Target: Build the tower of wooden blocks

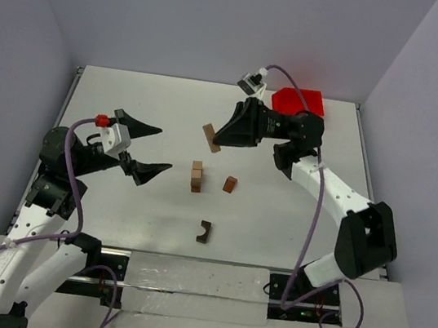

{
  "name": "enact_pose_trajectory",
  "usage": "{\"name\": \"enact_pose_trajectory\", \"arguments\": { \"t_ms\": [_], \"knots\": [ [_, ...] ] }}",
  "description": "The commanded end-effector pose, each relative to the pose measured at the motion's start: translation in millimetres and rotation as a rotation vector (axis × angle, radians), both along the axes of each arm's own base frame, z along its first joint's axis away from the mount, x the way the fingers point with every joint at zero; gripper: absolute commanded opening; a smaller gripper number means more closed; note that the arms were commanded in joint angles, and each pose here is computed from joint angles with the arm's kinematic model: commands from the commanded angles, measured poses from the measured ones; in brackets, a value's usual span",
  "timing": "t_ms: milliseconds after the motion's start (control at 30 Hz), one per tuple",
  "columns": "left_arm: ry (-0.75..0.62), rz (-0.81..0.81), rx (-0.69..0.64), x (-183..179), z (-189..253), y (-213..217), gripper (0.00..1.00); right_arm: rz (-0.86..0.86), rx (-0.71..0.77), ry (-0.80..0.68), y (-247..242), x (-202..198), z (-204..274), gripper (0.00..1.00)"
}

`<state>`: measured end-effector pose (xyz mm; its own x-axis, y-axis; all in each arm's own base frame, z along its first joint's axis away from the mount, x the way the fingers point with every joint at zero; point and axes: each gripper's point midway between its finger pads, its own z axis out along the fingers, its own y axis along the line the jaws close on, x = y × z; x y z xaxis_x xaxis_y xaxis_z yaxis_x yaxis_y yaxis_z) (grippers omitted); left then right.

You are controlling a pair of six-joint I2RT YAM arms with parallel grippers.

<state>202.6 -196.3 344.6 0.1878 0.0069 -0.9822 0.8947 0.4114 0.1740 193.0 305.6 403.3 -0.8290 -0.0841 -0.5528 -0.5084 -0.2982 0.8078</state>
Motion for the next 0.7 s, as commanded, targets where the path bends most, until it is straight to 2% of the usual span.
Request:
{"name": "enact_pose_trajectory", "arguments": {
  "t_ms": [0,167,300,400,667],
  "knots": [
    [-0.145,0.013,-0.089,-3.1,50.9,-7.3,0.95,-0.055,0.256,0.031,-28.1,15.4,42.2,0.00],
    [-0.165,-0.015,-0.096,0.1,54.4,-19.3,0.95,-0.085,0.292,0.124,-24.8,35.3,35.4,0.00],
    [-0.092,-0.043,-0.158,4.0,60.6,-27.0,0.96,-0.085,0.318,0.158,-25.9,39.4,34.6,0.00],
    [-0.042,-0.059,-0.215,10.2,68.4,-32.8,0.97,-0.071,0.337,0.167,-25.0,35.6,34.6,0.00],
    [-0.054,-0.104,-0.231,10.8,83.1,-45.6,0.99,-0.004,0.308,0.160,-11.2,12.6,25.9,0.00]
  ]
}}
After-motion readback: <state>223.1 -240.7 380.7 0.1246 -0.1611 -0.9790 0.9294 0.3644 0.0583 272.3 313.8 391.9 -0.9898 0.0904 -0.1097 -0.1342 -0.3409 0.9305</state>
